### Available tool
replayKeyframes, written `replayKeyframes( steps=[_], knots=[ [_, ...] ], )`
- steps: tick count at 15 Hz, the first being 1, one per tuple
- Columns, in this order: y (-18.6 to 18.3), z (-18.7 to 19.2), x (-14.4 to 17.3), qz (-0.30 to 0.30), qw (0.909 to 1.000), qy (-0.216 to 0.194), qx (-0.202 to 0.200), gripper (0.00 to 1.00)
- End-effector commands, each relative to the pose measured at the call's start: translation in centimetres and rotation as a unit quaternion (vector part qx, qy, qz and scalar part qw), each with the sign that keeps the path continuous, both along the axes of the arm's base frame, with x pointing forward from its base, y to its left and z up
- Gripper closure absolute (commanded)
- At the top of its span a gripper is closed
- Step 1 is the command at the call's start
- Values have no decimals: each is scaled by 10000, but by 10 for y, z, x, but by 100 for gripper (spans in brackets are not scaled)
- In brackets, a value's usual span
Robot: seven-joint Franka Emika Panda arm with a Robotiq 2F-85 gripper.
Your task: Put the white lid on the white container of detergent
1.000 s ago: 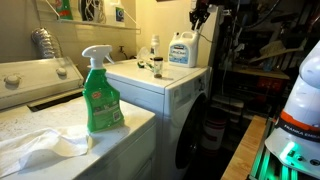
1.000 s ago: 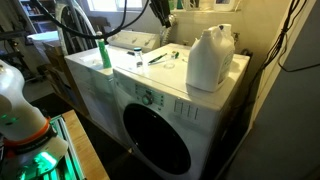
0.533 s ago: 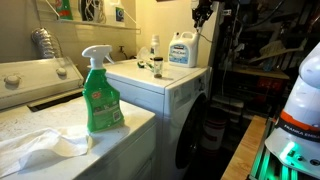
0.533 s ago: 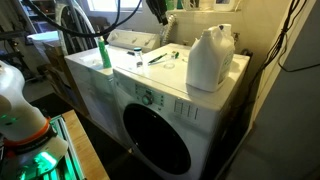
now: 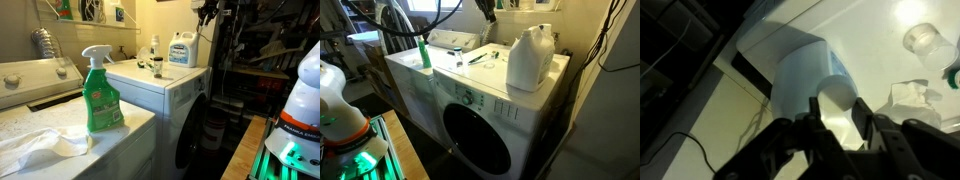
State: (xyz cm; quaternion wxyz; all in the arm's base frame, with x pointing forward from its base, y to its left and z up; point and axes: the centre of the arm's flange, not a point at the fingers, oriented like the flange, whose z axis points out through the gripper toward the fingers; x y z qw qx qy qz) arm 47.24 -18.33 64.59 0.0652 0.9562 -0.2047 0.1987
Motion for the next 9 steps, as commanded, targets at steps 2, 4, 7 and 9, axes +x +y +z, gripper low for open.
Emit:
replayKeyframes(
  steps=[2,4,7,9],
  knots=[
    [-53,7,12,-241,9993,-27,293,88],
    [-69,13,20,-363,9987,-85,347,88],
    [-85,24,40,-528,9974,-88,485,88],
    [-93,29,55,-672,9958,-14,621,88]
  ],
)
